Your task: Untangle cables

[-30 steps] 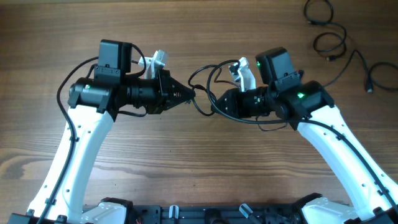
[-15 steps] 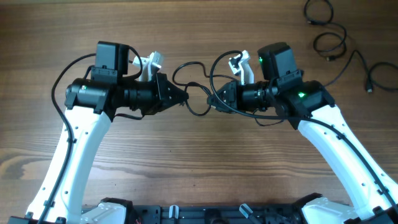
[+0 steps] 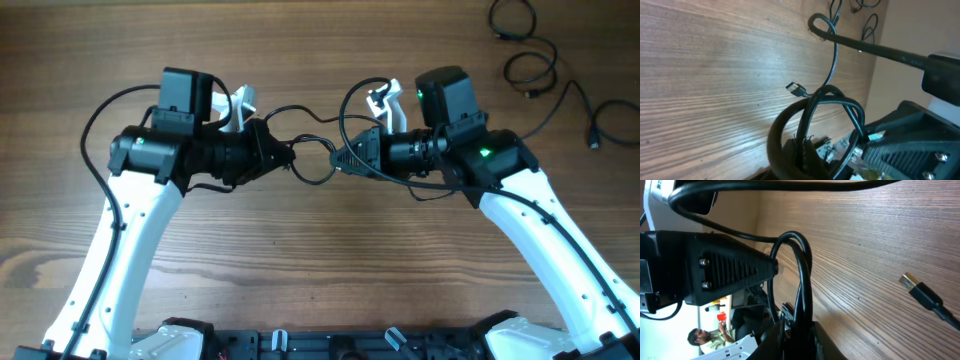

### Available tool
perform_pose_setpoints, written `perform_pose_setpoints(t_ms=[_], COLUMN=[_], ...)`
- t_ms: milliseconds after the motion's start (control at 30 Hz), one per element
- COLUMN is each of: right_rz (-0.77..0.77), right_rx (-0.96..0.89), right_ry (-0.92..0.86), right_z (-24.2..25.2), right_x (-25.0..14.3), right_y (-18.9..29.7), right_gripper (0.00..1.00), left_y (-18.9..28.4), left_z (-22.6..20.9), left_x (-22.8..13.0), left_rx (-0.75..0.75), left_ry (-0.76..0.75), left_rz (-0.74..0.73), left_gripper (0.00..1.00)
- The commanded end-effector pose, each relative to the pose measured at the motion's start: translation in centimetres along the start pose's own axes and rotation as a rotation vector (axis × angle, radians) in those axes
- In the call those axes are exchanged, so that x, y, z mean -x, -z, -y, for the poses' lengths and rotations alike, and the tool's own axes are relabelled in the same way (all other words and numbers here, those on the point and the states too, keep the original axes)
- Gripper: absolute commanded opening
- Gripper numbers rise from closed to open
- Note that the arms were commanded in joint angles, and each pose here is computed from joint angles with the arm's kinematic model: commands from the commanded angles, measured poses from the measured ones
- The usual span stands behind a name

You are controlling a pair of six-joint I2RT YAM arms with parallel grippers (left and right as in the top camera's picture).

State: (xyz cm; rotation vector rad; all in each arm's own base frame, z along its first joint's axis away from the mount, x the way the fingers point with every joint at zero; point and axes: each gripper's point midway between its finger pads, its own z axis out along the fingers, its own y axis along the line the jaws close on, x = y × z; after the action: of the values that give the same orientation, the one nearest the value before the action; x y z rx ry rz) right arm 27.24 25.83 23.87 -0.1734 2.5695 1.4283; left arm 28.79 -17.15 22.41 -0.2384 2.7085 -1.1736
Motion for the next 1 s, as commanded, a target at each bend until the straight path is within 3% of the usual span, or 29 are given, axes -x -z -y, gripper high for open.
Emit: perform_pose_setpoints(t_ms=[0, 67, 300, 400, 600, 700, 833, 967], right_rz=[-0.033, -0.032, -0.026, -0.024, -0.025, -0.014, 0.033, 0.128], right_rx=[0.084, 0.084, 0.088, 0.089, 0.089, 0.076, 0.029, -0.225], right_ry=[0.031, 0.037, 0.048, 0.051, 0.052, 0.095, 0.080, -0.023], right_z=[-2.3, -2.3, -2.4, -2.5, -2.5, -2.2, -0.9, 4.5], right_x=[-0.6, -0.6, -0.4, -0.4, -0.4, -0.2, 0.9, 2.2], right_y=[0.3, 0.3, 0.3, 0.4, 0.3, 0.3, 0.9, 2.3], right_gripper=[0.20, 0.23, 0.43, 0.44, 0.44, 0.46, 0.51, 0.65], left_y=[-1.0, -1.0, -0.9, -1.1, -1.5, -1.4, -1.3, -1.2], left_z=[-0.7, -2.3, -2.4, -2.0, 2.1, 1.8, -0.7, -1.3], left_x=[0.4, 0.7, 0.7, 0.4, -1.4, -1.1, -0.2, -0.9], left_rx=[0.112, 0.219, 0.230, 0.205, -0.027, -0.010, 0.126, 0.150], left_ry=[-0.051, -0.025, -0.024, -0.018, -0.043, -0.051, -0.028, -0.006], left_rz=[0.055, 0.096, 0.098, 0.082, -0.036, -0.019, 0.039, 0.015], left_gripper=[0.04, 0.04, 0.04, 0.04, 0.04, 0.04, 0.04, 0.04])
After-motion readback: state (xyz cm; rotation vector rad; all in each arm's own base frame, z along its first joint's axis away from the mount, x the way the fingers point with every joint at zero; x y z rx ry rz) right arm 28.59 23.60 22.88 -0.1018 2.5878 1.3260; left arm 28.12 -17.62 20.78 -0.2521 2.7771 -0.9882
